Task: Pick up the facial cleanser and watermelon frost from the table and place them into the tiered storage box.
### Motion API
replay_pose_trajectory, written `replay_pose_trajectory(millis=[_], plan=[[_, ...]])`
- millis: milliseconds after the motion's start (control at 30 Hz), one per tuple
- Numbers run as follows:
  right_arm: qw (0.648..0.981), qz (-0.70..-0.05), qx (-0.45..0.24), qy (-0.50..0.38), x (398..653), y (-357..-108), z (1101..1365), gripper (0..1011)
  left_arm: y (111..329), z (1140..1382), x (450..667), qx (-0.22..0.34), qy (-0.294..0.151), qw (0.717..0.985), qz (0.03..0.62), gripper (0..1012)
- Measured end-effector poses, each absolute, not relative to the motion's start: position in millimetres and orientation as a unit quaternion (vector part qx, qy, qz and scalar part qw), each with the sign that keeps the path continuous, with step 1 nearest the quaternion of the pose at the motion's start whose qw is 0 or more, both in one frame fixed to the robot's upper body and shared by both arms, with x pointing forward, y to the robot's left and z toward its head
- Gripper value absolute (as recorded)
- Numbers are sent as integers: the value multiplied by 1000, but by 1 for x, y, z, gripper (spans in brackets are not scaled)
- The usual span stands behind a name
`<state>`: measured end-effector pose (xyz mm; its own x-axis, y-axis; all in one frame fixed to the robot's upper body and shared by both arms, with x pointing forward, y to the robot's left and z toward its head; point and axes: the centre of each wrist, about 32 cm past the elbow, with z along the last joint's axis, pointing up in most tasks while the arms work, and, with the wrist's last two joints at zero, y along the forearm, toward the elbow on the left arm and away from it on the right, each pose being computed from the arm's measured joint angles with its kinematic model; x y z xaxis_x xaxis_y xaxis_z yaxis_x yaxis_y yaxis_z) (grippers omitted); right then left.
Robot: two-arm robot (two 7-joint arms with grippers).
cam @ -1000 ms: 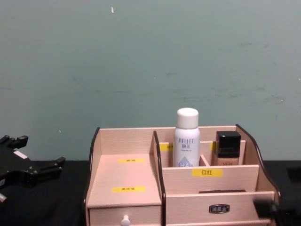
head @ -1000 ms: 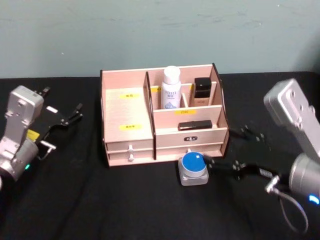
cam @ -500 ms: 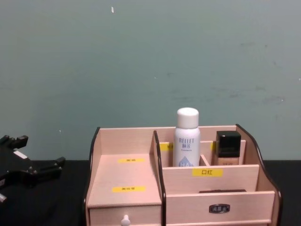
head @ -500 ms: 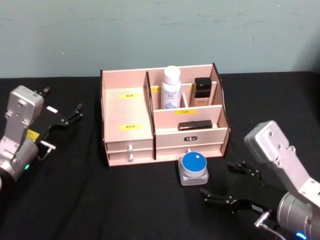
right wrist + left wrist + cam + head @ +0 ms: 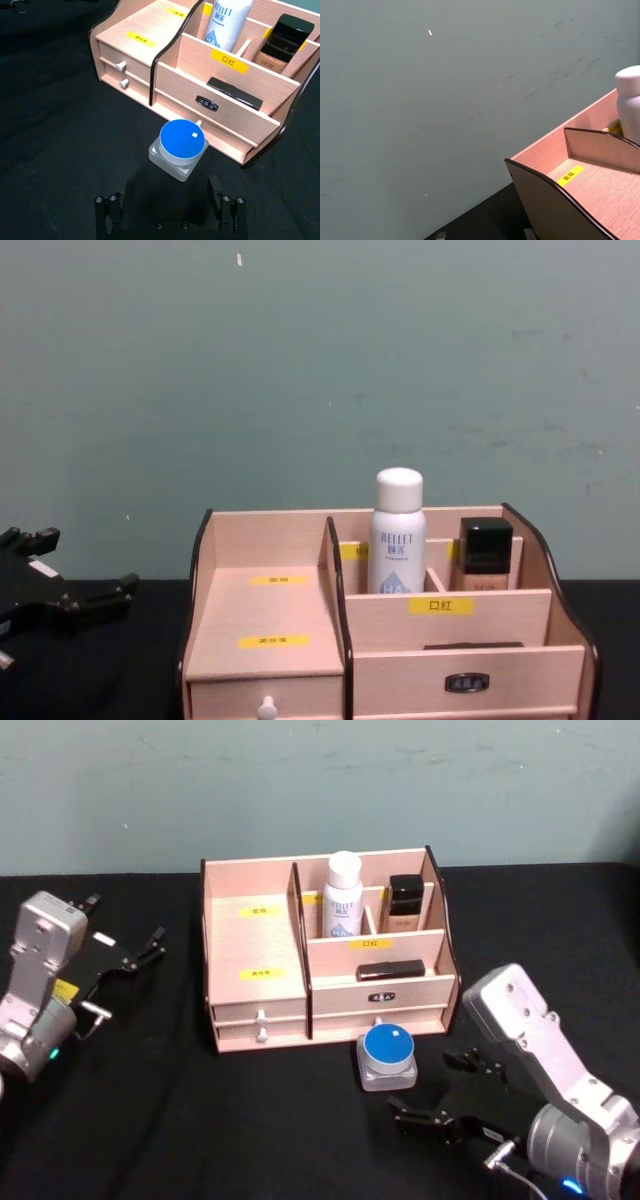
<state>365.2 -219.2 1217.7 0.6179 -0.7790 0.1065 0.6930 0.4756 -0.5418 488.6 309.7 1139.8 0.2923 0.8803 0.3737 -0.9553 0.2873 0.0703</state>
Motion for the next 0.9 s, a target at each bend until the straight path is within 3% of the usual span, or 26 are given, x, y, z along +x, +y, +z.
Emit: replay_pose_trajectory(millis=[900], plan=[[828,-470,-294,82,397,-184,1207,1000,310,1140,489,141,-132,791,580,1001]])
